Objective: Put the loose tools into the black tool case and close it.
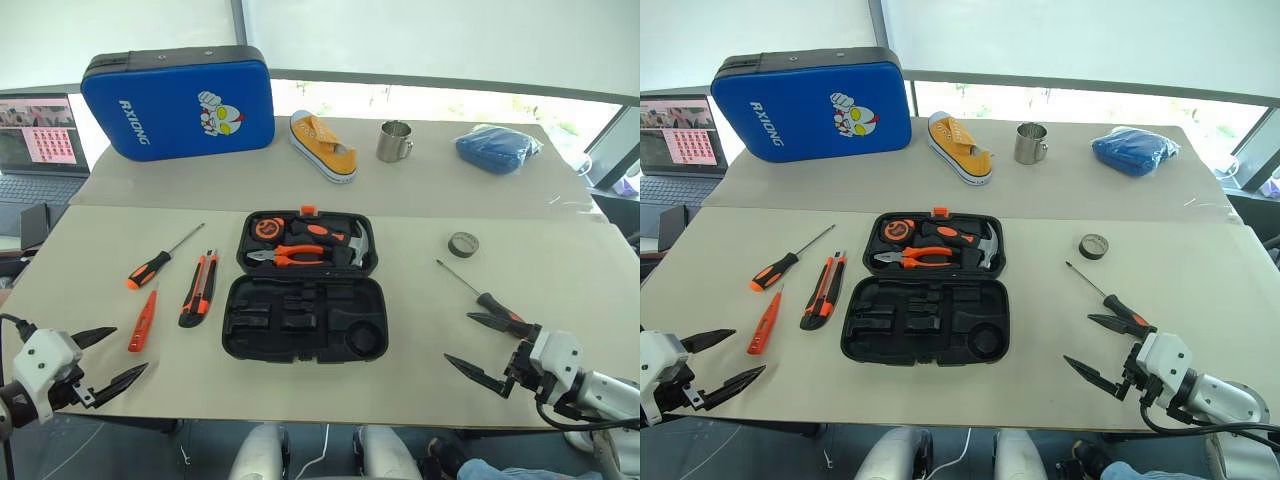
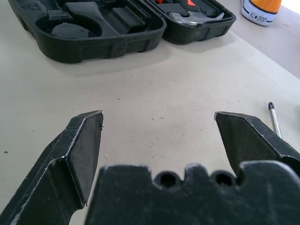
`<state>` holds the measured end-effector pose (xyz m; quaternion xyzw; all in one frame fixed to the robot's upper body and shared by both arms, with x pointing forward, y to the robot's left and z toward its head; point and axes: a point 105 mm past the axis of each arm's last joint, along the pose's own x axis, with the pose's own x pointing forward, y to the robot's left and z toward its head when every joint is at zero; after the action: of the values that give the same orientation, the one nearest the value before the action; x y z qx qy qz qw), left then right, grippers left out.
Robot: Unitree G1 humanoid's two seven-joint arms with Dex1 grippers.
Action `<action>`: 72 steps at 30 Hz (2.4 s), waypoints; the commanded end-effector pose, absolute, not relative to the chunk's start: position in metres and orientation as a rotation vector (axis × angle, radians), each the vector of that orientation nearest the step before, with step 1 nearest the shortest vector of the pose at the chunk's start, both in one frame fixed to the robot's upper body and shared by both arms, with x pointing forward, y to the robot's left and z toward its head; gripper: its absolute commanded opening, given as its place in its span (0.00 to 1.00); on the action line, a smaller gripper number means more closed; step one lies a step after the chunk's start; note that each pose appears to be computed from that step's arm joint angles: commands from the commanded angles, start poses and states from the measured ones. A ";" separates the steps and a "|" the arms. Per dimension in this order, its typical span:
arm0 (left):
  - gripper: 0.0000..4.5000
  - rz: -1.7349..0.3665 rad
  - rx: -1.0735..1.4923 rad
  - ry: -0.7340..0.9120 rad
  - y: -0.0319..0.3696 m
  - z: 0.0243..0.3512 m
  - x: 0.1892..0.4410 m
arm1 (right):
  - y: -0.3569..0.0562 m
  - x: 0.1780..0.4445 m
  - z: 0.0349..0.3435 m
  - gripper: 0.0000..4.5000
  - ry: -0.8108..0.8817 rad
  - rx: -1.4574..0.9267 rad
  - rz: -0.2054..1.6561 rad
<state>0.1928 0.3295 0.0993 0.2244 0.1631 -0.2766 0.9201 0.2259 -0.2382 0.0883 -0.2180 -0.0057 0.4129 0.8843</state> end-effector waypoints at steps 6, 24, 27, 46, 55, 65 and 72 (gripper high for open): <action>0.99 -0.167 0.295 0.221 0.386 0.120 0.176 | -0.179 0.236 0.136 0.98 -0.364 -0.234 0.967; 0.99 -0.133 0.062 0.481 0.372 0.156 0.246 | -0.152 0.247 0.160 0.98 -0.562 -0.251 0.863; 0.99 -0.127 0.117 0.487 0.367 0.165 0.278 | -0.151 0.249 0.159 0.98 -0.551 -0.248 0.860; 0.53 -0.302 0.174 0.596 0.341 0.133 0.374 | -0.148 0.245 0.158 1.00 -0.524 -0.263 0.813; 0.15 -0.584 0.296 0.185 0.308 0.214 0.381 | -0.156 0.238 0.170 1.00 -0.534 -0.267 0.806; 0.15 -1.247 0.715 0.208 0.164 0.189 0.347 | -0.156 0.237 0.174 1.00 -0.345 -0.340 0.952; 0.15 -1.338 0.815 0.336 0.140 0.144 0.334 | -0.159 0.240 0.169 1.00 -0.201 -0.387 0.979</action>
<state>0.3362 0.1404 0.1469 0.3439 0.1472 -0.6026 0.7049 0.2432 -0.1598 0.1567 -0.1687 -0.0822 0.4659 0.8647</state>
